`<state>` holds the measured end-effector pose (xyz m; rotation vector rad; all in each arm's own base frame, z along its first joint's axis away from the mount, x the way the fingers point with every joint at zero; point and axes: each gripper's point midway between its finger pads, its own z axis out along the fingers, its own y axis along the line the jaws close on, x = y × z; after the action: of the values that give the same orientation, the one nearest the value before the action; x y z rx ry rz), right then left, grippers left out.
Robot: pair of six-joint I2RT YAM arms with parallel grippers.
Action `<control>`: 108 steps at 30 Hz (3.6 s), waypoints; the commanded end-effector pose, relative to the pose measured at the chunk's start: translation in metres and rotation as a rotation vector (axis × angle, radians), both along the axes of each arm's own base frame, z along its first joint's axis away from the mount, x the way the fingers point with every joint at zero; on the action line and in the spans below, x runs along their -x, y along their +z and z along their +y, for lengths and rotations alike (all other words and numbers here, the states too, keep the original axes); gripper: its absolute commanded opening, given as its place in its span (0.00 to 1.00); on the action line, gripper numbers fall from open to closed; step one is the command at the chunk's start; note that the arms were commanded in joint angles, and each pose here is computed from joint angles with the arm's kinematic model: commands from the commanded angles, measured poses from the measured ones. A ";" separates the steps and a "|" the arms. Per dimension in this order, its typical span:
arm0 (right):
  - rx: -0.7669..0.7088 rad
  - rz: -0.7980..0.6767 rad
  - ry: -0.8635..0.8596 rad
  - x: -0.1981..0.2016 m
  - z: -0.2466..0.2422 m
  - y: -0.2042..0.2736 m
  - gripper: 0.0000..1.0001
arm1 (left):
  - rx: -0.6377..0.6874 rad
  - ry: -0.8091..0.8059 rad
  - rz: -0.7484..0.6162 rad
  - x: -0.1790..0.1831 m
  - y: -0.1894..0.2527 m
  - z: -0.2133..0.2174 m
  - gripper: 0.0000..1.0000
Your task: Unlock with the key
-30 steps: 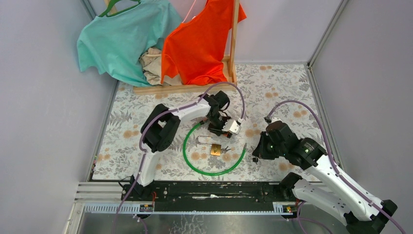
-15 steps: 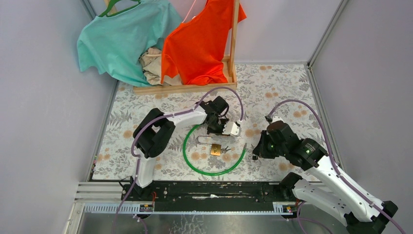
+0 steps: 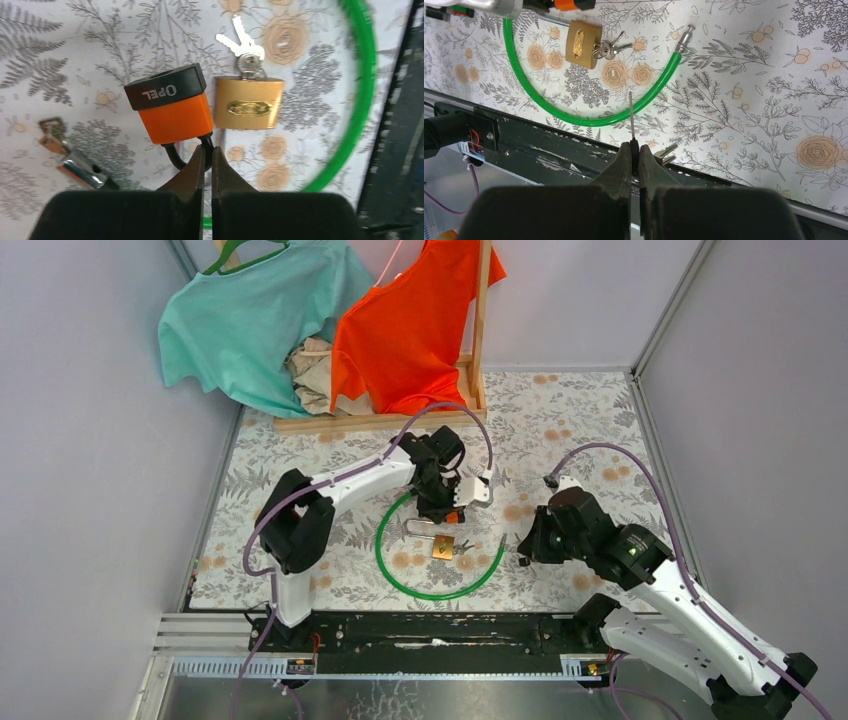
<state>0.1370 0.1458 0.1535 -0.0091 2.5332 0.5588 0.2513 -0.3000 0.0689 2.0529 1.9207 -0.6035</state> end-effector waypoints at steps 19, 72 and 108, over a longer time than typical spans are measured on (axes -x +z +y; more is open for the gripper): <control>-0.123 -0.321 0.401 -0.030 0.061 0.071 0.00 | 0.719 -0.216 0.313 0.117 0.188 0.044 0.00; -0.077 -0.366 0.371 -0.037 0.051 0.086 0.00 | -0.074 -0.182 -0.244 0.086 0.017 0.134 0.00; -0.086 -0.359 0.353 -0.044 0.057 0.082 0.00 | 0.063 -0.447 -0.659 0.089 -0.017 0.129 1.00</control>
<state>0.1726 0.1970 0.2153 -0.4990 2.2382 0.7086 0.1544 -0.1486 0.0481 2.2285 1.3500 -0.0576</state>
